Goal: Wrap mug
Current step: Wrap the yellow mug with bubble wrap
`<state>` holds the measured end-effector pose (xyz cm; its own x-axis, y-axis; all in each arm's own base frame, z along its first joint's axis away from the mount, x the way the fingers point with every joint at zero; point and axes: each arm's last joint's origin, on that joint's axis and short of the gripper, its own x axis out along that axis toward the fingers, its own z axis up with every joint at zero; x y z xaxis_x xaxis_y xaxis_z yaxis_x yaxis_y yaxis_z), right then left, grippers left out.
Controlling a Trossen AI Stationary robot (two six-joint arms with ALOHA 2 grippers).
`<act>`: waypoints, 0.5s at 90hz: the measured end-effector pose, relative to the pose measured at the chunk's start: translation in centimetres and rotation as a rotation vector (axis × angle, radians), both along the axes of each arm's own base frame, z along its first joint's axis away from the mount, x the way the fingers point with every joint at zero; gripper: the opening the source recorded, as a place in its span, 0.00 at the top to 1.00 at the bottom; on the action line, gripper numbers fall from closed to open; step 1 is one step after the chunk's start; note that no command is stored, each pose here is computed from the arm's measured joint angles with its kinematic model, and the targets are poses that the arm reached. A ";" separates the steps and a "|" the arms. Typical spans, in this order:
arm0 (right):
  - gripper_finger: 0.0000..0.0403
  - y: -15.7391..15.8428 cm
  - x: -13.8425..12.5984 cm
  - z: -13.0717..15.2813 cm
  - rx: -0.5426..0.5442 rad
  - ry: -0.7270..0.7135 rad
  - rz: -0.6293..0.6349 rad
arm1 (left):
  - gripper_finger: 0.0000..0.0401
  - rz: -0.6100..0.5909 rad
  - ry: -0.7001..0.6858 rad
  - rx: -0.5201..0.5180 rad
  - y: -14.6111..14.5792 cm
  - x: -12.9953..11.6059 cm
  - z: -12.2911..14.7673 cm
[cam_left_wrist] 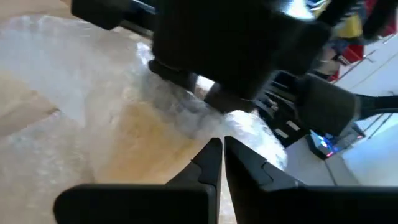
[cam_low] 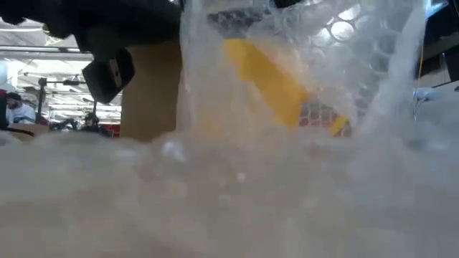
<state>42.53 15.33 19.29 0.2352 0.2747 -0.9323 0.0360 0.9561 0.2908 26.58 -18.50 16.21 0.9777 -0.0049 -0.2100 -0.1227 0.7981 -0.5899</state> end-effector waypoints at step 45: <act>1.00 0.0 0.0 0.0 0.030 0.009 0.005 | 1.00 0.025 -0.023 0.028 1.0 0.9 0.2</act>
